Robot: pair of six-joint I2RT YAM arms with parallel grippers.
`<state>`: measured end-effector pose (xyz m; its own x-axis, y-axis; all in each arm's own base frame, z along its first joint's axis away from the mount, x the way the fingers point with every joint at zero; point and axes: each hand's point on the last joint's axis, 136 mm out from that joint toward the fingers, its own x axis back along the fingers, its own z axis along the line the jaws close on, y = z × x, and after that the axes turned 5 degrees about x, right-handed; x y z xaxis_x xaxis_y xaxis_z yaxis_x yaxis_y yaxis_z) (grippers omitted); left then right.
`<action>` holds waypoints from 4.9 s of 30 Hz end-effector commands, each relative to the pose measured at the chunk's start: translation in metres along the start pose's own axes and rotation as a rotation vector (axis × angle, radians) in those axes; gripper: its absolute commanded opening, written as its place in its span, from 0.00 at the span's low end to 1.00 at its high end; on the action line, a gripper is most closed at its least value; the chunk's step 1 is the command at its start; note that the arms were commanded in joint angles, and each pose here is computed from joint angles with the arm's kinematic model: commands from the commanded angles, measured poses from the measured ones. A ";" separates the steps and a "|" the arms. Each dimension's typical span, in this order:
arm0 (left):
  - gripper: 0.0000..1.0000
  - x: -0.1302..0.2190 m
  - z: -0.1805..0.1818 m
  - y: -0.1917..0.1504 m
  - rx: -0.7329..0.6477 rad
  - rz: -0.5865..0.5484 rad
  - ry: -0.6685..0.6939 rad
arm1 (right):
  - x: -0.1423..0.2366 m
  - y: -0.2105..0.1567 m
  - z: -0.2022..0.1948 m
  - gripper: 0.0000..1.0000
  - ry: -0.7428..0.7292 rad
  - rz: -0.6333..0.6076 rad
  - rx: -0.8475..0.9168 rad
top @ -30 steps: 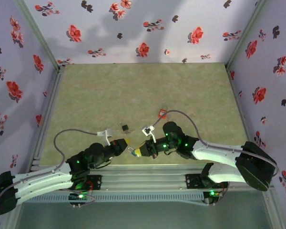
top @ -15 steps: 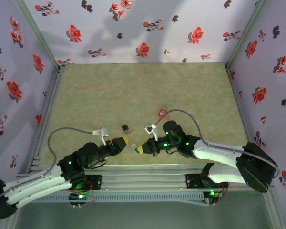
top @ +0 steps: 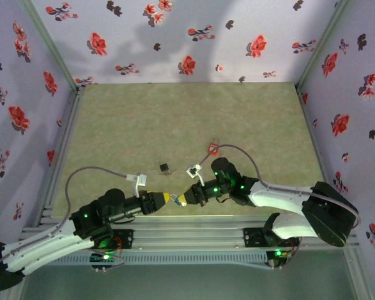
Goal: Lock with the key
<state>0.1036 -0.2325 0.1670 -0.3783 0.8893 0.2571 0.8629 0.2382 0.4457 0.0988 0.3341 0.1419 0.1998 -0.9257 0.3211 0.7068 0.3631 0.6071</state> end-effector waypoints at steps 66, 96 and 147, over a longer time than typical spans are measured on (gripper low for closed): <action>0.29 0.000 -0.012 -0.019 -0.012 0.241 -0.120 | -0.010 0.001 0.039 0.00 0.188 0.055 0.056; 0.21 0.001 -0.013 -0.023 0.010 0.273 -0.159 | -0.010 0.001 0.038 0.00 0.178 0.055 0.060; 0.00 0.007 -0.040 -0.035 -0.061 0.238 -0.370 | -0.009 0.023 0.046 0.00 0.287 -0.011 0.025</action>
<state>0.0707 -0.2461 0.1669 -0.0787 0.9887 0.1277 0.9144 0.0206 0.4042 0.0624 0.3396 0.1617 0.4525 -0.8779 0.1564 0.7090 0.4606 0.5341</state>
